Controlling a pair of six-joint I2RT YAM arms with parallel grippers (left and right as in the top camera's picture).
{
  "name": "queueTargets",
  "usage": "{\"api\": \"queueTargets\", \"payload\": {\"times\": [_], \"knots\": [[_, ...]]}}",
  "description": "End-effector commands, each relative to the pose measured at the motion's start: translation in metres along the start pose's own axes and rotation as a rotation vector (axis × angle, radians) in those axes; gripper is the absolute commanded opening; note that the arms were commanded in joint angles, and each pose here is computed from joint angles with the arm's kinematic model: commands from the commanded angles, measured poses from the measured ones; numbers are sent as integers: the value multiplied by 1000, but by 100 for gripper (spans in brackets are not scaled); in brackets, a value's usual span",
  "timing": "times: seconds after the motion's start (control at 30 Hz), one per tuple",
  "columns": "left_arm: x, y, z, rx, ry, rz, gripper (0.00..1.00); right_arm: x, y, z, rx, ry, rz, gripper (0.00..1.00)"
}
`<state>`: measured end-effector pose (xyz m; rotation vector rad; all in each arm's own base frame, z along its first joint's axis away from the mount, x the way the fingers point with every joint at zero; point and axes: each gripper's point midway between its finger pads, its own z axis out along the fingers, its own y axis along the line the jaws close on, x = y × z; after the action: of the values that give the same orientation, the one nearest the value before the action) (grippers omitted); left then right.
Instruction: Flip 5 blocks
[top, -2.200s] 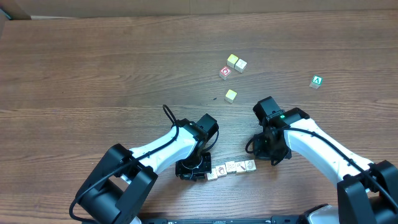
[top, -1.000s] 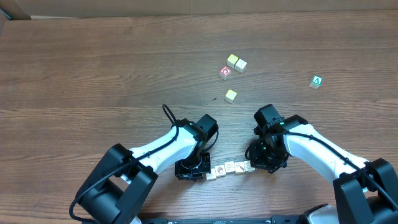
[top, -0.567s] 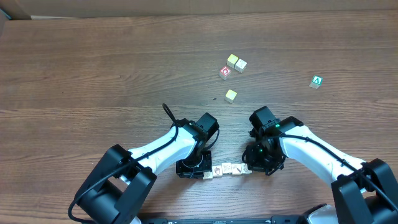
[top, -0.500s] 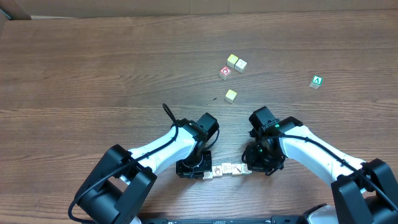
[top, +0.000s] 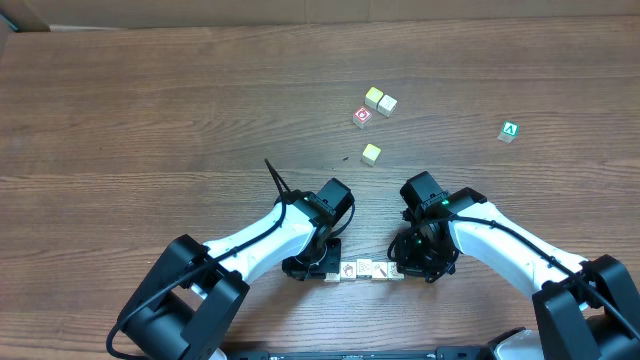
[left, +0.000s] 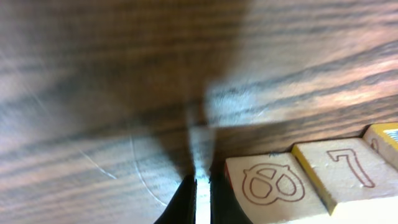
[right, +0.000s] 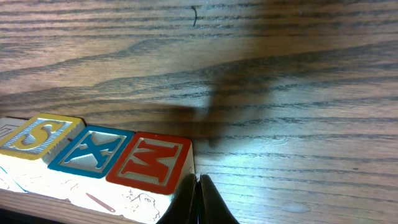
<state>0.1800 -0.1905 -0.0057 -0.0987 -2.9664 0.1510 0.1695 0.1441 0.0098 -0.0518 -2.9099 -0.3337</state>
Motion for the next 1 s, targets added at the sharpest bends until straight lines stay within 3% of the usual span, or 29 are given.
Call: {"api": "queueTargets", "payload": {"times": [0.0,0.37,0.5,0.97], "knots": [[-19,28,8,-156,-81,122,4,2,3,2,-10,9,7,4],[-22,37,6,-213,-91,219,4,5,7,1,-31,25,12,4],[-9,25,9,-131,-29,222,4,5,7,1,-31,25,12,4],[20,16,9,-47,103,203,4,5,7,1,-32,23,16,4]]}}
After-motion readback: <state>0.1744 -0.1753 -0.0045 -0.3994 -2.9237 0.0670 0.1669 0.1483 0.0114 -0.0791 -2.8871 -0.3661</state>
